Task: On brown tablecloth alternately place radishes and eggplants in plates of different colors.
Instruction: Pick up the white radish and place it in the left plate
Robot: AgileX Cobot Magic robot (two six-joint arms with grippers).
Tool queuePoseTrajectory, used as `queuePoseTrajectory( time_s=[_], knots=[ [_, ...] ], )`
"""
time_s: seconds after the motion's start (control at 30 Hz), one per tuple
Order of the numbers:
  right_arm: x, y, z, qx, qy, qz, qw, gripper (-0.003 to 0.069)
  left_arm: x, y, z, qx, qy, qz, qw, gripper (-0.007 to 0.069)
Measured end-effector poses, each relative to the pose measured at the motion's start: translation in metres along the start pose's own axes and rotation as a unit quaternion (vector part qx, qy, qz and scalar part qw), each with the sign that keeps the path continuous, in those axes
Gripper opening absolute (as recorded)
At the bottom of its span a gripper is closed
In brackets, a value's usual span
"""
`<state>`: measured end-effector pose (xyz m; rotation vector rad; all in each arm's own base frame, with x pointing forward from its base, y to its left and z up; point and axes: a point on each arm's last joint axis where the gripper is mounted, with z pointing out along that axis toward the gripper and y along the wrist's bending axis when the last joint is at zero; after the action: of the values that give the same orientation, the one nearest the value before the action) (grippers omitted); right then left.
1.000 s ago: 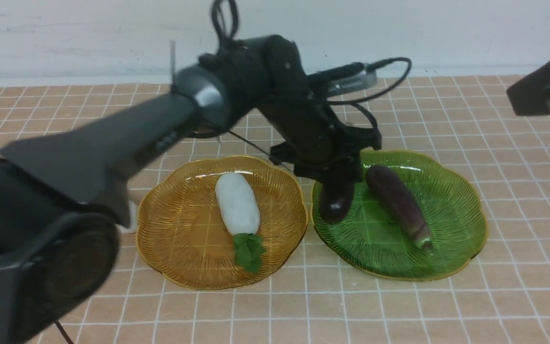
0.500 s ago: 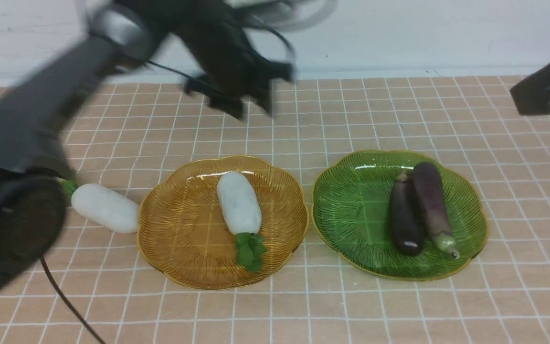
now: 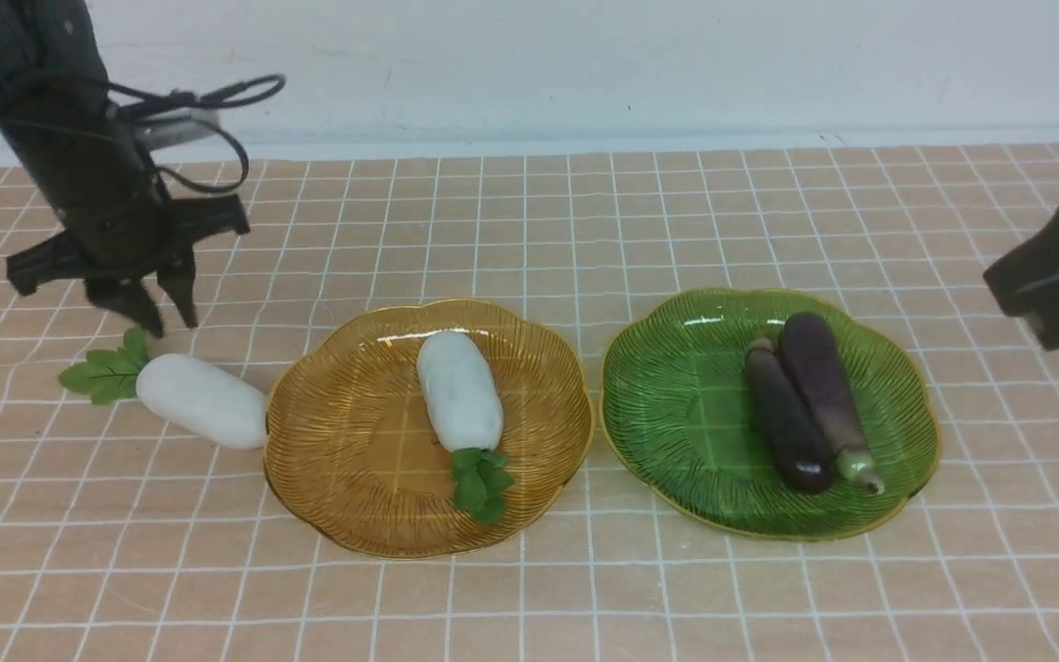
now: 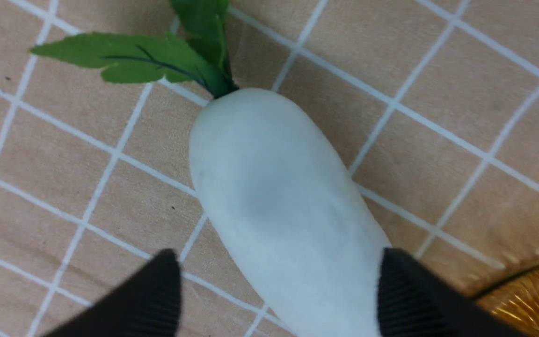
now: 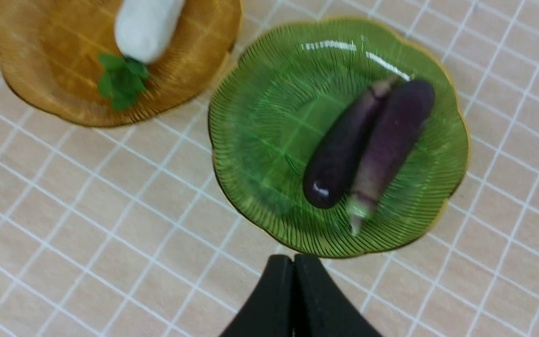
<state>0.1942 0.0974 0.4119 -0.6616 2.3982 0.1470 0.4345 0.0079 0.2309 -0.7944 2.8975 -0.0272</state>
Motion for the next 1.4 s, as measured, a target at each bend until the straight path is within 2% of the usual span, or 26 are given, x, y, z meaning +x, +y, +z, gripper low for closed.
queuePoseTrajectory(
  time_s=[0.13,0.23,0.4,0.47,0.53,0.6,0.67,0.73,0.8,0.87,0.97,1.07,1.23,1.33,1.4],
  knots=[
    [-0.001,0.000,0.000,0.000,-0.007,0.000,1.000,-0.0017,-0.001,-0.001,0.018,-0.010,0.016,-0.010,1.000,0.0643],
    [-0.002,0.000,0.000,0.001,-0.010,0.000,1.000,-0.0017,-0.002,-0.002,0.038,-0.018,0.036,-0.016,0.999,0.0681],
    [-0.002,0.001,0.000,-0.006,-0.012,0.002,1.000,-0.0017,0.000,-0.006,0.071,-0.021,0.074,-0.024,0.997,0.0628],
    [-0.002,0.002,0.000,-0.010,-0.012,0.004,1.000,-0.0017,0.001,-0.007,0.077,-0.018,0.083,-0.019,0.996,0.0549],
    [-0.003,0.002,0.000,-0.010,-0.014,0.004,1.000,-0.0017,0.002,-0.009,0.078,-0.007,0.090,-0.008,0.996,0.0435],
    [-0.003,0.002,0.000,-0.009,-0.017,0.004,1.000,-0.0017,0.002,-0.010,0.071,0.007,0.087,0.011,0.996,0.0386],
    [-0.004,0.002,0.001,-0.009,-0.020,0.004,1.000,-0.0017,0.000,-0.016,0.047,0.029,0.064,0.022,0.997,0.0381],
    [-0.006,0.002,0.002,-0.009,-0.028,0.004,1.000,-0.0017,0.006,-0.027,0.009,0.061,0.027,0.063,0.996,0.0379],
    [-0.009,0.001,0.007,-0.008,-0.030,0.004,0.999,-0.0017,0.027,-0.051,-0.027,0.087,-0.003,0.125,0.988,0.0378],
    [-0.010,0.001,0.010,-0.009,-0.026,0.004,1.000,-0.0017,0.049,-0.075,-0.039,0.098,-0.009,0.172,0.980,0.0378],
    [-0.009,0.001,0.011,-0.007,-0.020,0.003,1.000,-0.0017,0.075,-0.101,-0.033,0.089,-0.001,0.222,0.971,0.0381],
    [-0.002,-0.001,0.002,0.004,-0.005,0.003,1.000,-0.0017,0.092,-0.118,-0.008,0.050,0.015,0.260,0.964,0.0400],
    [0.019,-0.003,-0.039,0.023,-0.056,0.032,0.998,-0.0017,0.093,-0.120,0.017,0.021,0.030,0.260,0.965,0.0459],
    [0.056,-0.002,-0.075,0.025,-0.108,0.059,0.992,-0.0017,0.092,-0.120,0.020,0.017,0.030,0.261,0.965,0.0536],
    [0.082,0.000,-0.085,0.025,-0.125,0.064,0.990,-0.0017,0.090,-0.122,0.016,0.021,0.024,0.264,0.964,0.0557]
  ],
)
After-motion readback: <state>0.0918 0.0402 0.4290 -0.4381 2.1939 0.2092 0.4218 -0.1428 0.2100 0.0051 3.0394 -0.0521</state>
